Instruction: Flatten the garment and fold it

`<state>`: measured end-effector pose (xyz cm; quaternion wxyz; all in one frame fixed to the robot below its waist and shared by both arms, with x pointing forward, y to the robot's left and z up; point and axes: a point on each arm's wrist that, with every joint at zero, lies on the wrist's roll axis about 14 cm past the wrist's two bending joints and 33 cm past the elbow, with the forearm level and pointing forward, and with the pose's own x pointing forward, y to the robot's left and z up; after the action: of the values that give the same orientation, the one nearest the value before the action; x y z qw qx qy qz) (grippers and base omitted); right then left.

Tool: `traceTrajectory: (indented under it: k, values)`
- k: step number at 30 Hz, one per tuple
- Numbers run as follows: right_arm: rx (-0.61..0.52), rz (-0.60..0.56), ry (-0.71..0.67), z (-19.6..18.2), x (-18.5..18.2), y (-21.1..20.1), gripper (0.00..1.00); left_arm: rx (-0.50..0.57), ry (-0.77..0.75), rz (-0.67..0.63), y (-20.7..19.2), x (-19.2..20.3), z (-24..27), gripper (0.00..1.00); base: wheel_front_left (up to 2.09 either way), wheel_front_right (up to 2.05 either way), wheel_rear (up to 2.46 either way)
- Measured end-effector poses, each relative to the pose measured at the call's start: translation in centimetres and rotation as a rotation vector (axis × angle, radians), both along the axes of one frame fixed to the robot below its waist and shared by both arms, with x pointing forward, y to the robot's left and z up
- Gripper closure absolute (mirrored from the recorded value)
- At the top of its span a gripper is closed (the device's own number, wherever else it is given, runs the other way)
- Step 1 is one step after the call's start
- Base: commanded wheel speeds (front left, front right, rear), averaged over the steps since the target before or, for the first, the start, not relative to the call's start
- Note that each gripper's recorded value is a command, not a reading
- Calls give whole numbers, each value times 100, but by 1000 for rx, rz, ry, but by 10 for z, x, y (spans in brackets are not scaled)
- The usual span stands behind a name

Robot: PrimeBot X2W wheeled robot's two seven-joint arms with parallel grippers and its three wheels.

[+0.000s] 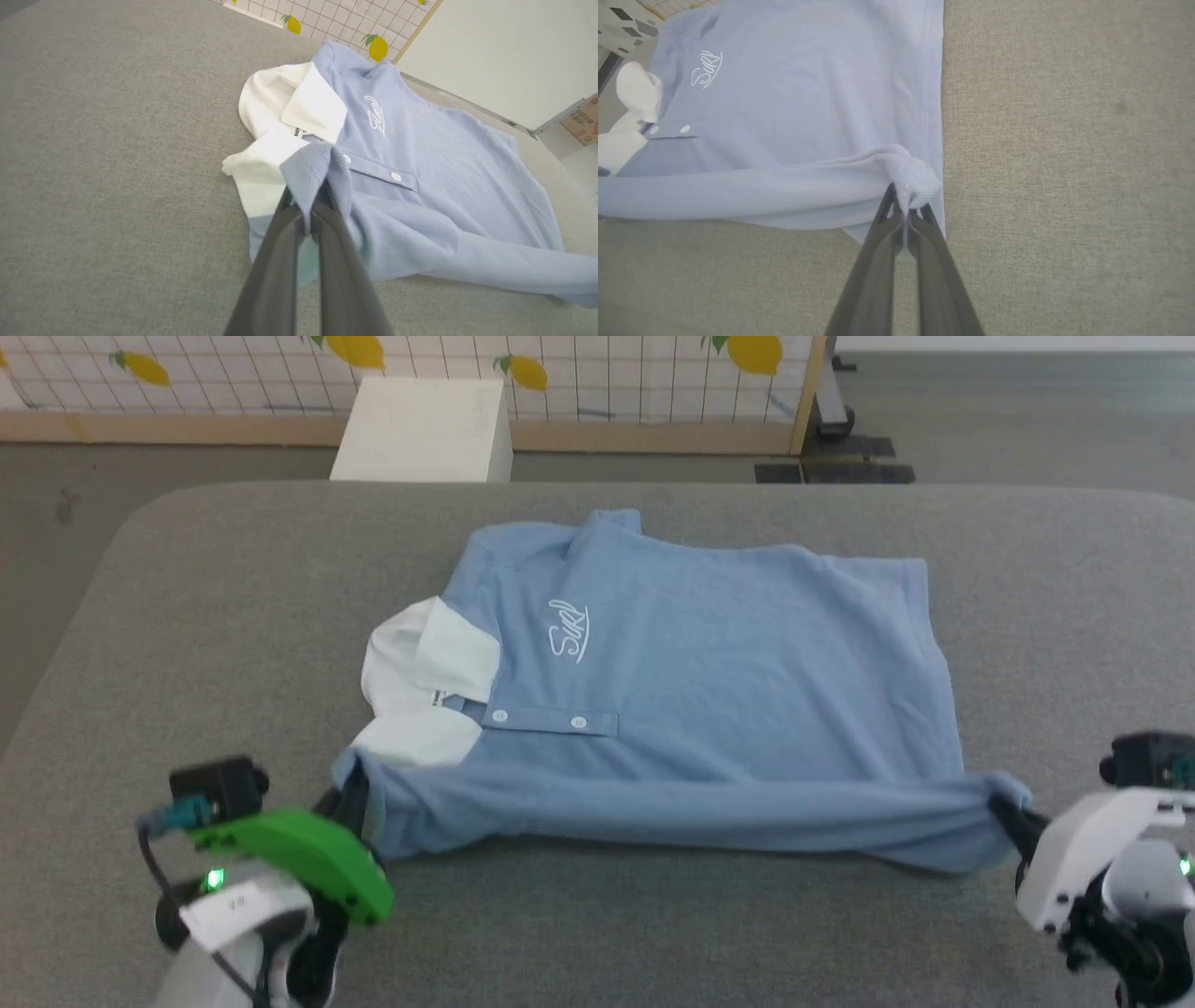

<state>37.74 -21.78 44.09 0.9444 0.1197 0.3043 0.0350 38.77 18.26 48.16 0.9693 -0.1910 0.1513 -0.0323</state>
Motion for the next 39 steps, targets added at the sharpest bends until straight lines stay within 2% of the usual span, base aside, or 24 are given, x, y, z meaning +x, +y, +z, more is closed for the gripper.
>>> traceTrajectory:
  k: [7, 14, 20, 24, 28, 29, 30, 31, 36, 39]
  values:
    - [-50, 29, 33, 3, 45, 1, 100, 35, -12, -66, -9, 62, 10, 100, 0, 0, 0]
    - [-110, 75, 184, -31, 73, 4, 100, 63, 62, -72, -7, 107, -21, 100, 0, 0, 0]
    - [-171, 129, 348, -69, 73, 5, 100, 87, 174, -83, -7, 114, -70, 100, 0, 0, 0]
    - [-191, 154, 411, -76, 77, 6, 100, 101, 248, -97, -7, 110, -96, 100, 0, 0, 0]
    - [-194, 160, 432, -74, 76, 7, 99, 107, 258, -100, -6, 111, -95, 100, 0, 0, 0]
    - [-191, 158, 431, -73, 76, 7, 76, 109, 258, -100, -6, 111, -94, 75, 0, 0, 0]
    - [-187, 152, 425, -71, 76, 7, 40, 110, 259, -101, -5, 111, -93, 25, 0, 0, 0]
    - [-176, 142, 413, -67, 76, 6, 0, 111, 256, -104, -5, 110, -90, 0, 0, 0, 0]
    - [-104, 91, 329, -49, 71, 6, 0, 115, 210, -91, -2, 110, -67, 0, 0, 0, 0]
    - [-66, 53, 225, -27, 72, 2, 0, 115, 144, -73, 3, 111, -42, 0, 0, 0, 0]
